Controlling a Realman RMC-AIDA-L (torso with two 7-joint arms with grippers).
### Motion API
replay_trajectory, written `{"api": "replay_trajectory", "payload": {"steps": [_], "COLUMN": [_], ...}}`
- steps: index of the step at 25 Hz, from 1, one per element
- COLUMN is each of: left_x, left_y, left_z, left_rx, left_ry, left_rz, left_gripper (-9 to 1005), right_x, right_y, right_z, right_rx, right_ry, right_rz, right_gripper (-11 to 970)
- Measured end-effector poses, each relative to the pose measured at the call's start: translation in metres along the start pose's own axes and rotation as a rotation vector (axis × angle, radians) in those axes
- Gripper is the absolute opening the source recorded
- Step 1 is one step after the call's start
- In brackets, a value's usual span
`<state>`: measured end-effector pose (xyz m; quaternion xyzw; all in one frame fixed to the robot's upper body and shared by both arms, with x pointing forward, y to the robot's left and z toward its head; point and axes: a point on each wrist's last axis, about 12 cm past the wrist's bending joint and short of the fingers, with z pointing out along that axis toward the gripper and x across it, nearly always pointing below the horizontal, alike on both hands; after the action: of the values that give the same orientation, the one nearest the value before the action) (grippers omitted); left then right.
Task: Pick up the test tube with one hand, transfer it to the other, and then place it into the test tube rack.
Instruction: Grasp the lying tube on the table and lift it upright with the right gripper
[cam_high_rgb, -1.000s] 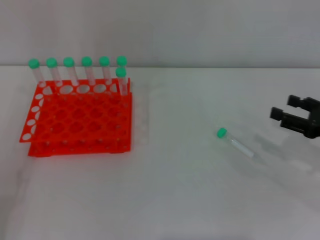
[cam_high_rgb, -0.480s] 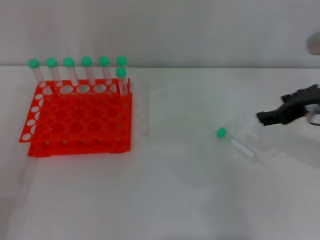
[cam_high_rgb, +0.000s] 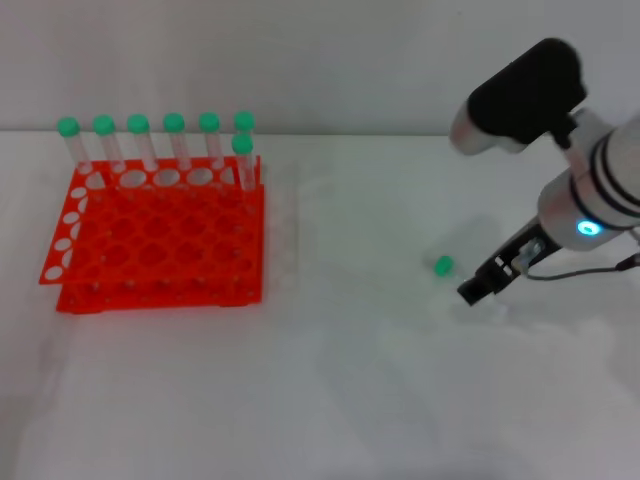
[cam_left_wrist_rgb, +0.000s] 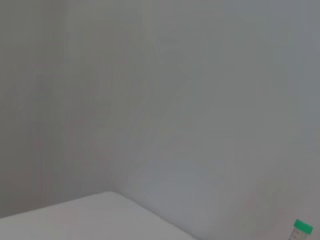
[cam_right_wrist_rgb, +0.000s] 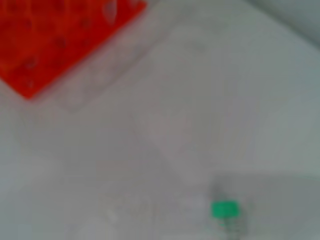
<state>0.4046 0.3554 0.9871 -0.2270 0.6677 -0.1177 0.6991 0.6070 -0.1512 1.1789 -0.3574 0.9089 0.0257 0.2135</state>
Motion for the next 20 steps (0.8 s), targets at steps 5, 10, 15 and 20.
{"api": "replay_trajectory", "payload": {"steps": [5,10,15,20], "left_x": [0.000,0.000,-0.001,-0.001], "left_y": [-0.002,-0.002,-0.003,-0.003], "left_z": [0.002,0.004,0.007,0.007], "left_rx": [0.005,0.008,0.013,0.014], "left_ry": [-0.001,-0.001,-0.003,-0.003], "left_rz": [-0.003,-0.004,-0.003,-0.003], "left_gripper": [878,878,878,877], "right_x": [0.000,0.000,0.002,0.003], "right_y": [-0.003,-0.005,-0.008,-0.008], "right_z": [0.018,0.026,0.033,0.038], "right_rx": [-0.002,0.000,0.002,0.000], "right_ry": [0.087,0.116,0.140,0.156], "right_rz": [0.007,0.014,0.021,0.020], "right_gripper": [767,766,656,541]}}
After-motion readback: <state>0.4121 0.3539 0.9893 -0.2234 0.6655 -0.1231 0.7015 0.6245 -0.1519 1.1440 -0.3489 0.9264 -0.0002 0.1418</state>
